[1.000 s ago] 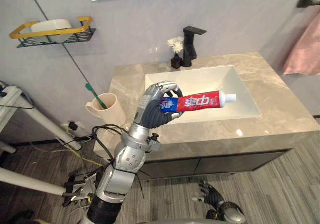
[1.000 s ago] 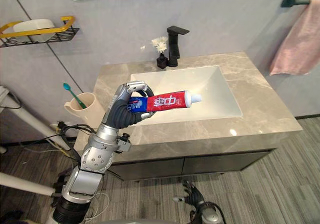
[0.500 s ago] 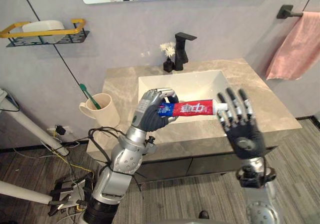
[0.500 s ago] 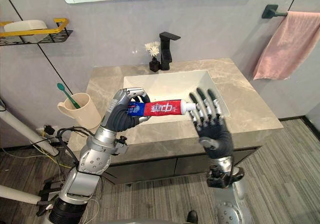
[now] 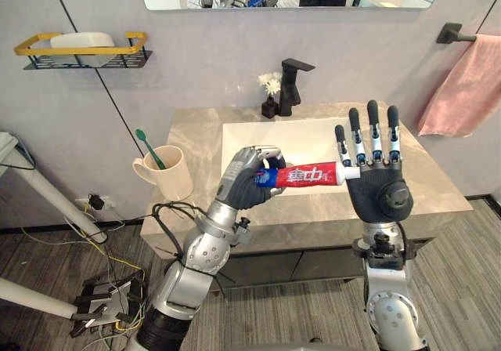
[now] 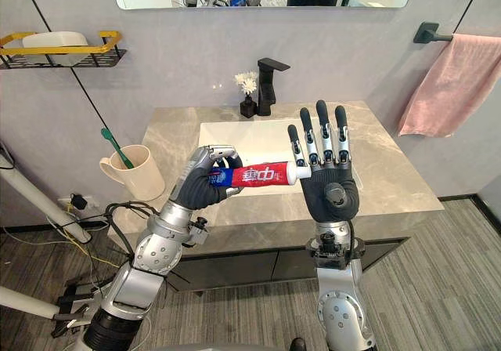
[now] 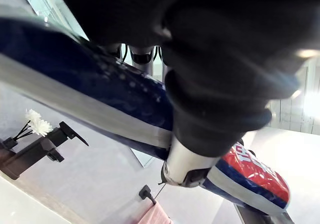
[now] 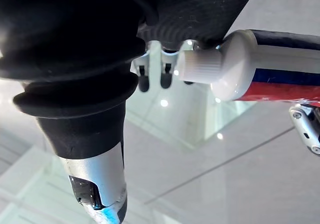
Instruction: Organize washtable
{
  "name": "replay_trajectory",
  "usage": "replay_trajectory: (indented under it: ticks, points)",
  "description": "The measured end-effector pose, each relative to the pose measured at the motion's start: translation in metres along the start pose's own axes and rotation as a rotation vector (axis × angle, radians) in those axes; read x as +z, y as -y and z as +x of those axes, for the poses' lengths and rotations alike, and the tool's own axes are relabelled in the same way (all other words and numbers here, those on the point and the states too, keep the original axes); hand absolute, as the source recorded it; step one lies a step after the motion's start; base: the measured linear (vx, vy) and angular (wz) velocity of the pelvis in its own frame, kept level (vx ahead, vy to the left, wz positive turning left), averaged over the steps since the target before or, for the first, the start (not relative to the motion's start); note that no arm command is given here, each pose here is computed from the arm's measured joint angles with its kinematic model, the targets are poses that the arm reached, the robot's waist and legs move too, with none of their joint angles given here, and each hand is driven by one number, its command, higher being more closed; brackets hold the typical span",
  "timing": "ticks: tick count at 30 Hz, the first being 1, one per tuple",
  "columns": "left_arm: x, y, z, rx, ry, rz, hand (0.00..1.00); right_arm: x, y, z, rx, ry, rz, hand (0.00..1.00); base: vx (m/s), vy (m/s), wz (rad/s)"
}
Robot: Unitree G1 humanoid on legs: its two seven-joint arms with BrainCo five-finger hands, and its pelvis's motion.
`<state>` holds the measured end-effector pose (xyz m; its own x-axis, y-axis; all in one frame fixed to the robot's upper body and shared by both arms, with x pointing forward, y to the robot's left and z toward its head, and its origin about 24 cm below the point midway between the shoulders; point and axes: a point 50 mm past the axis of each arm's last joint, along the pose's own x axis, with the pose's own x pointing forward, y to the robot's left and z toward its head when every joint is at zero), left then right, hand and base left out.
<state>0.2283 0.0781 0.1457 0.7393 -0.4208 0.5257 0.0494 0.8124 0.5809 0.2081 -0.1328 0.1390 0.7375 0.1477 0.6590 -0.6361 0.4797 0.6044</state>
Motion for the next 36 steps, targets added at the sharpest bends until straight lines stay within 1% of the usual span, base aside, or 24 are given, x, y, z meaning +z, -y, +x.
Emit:
replay_trajectory:
  ticks: [4,6,10,12,13,14,17,24,36]
  points:
    - [0.007,0.009,0.001,-0.024,0.024,-0.038,1.00,-0.009,0.005,-0.003,-0.045,-0.040,-0.033,0.00,-0.01,-0.015,0.09]
    - [0.007,0.009,0.001,-0.017,0.027,-0.050,1.00,-0.006,0.007,-0.003,-0.052,-0.030,-0.055,0.00,-0.01,-0.009,0.06]
    - [0.006,0.008,0.001,-0.014,0.022,-0.059,1.00,0.009,0.016,-0.004,-0.091,0.005,-0.148,0.00,-0.01,-0.006,0.06]
    - [0.006,0.008,0.001,-0.015,0.022,-0.060,1.00,0.017,0.020,-0.006,-0.112,-0.001,-0.255,0.00,0.00,0.000,0.00]
    - [0.006,0.007,0.001,-0.015,0.023,-0.060,1.00,0.019,0.021,-0.007,-0.119,-0.004,-0.283,0.00,-0.03,-0.019,-0.02]
    - [0.006,0.007,0.001,-0.014,0.025,-0.059,1.00,0.021,0.022,-0.008,-0.119,-0.024,-0.353,0.00,0.00,0.000,0.00]
    - [0.006,0.007,0.001,-0.015,0.025,-0.059,1.00,0.024,0.024,-0.009,-0.111,-0.050,-0.450,0.00,-0.03,-0.017,-0.04]
    - [0.001,0.003,-0.003,-0.014,-0.003,-0.049,1.00,0.022,0.028,-0.013,-0.127,-0.090,-0.513,0.00,-0.02,-0.009,-0.02]
    - [0.000,0.005,-0.005,-0.038,-0.013,-0.052,1.00,0.008,0.023,-0.011,-0.060,-0.151,-0.477,0.00,0.00,0.000,0.00]
